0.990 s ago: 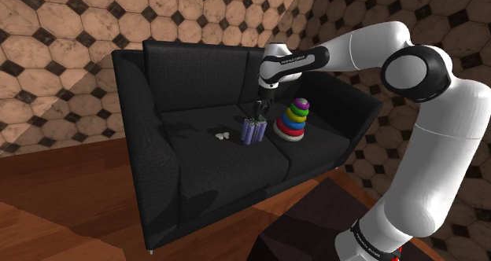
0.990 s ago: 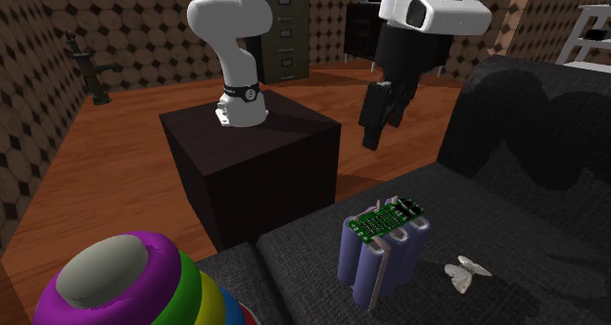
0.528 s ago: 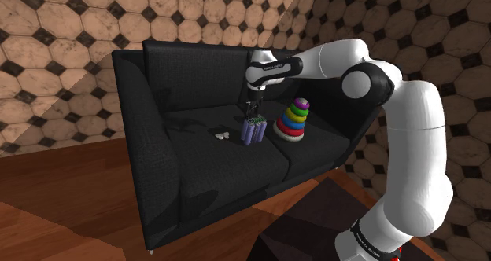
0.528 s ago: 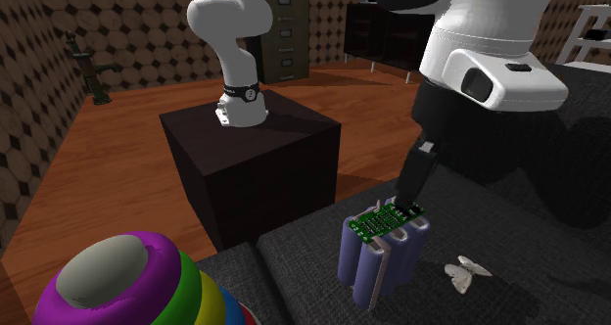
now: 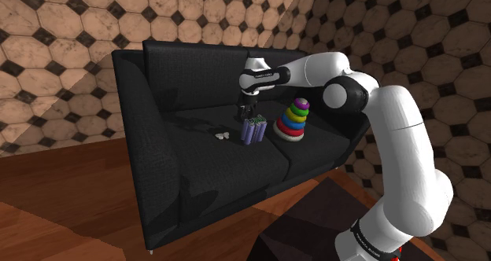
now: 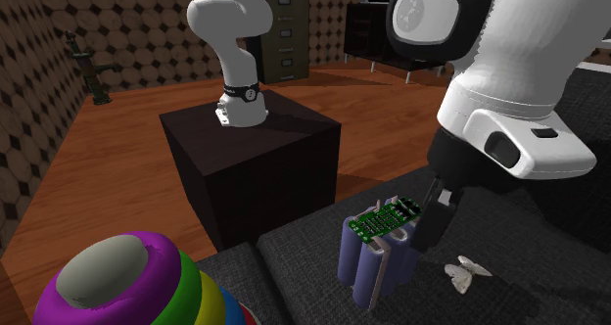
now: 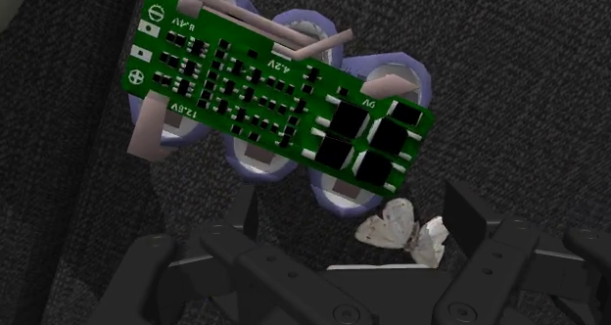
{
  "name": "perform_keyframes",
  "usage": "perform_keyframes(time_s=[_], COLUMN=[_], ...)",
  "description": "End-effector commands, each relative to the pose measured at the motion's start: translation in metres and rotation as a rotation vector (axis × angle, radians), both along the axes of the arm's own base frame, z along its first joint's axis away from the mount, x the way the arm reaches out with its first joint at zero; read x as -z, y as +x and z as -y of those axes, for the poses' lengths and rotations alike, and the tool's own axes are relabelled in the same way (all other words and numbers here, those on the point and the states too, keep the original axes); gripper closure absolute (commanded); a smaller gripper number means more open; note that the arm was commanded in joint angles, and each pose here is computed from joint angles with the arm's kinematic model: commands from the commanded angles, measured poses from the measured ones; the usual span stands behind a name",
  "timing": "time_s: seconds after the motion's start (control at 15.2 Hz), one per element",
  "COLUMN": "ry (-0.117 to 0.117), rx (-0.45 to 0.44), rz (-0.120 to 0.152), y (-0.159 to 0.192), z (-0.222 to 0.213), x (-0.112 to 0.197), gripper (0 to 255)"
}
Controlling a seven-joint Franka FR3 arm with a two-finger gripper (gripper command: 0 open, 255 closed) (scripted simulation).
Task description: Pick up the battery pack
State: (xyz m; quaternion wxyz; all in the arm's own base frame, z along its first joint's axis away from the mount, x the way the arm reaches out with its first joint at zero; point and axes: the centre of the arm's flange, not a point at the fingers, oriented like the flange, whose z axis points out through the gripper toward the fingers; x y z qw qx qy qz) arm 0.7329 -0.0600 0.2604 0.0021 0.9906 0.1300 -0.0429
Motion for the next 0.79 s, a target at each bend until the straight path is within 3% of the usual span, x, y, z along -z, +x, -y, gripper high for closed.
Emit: perform_keyframes(time_s=[0.0,0.2,0.26,0.73], ry=[0.0,0.0,0.0,0.0], rx=[0.0,0.0,0.0,0.0], rz=[0.0,0.0,0.0,0.0], y=[-0.0011,-0.001,-0.0012,-0.0013], z=[-0.0001,-0.0001,-0.0002,-0.0005], x=[0.0088,0.0171,0.0173,0.0171], gripper=[0,0,255,255])
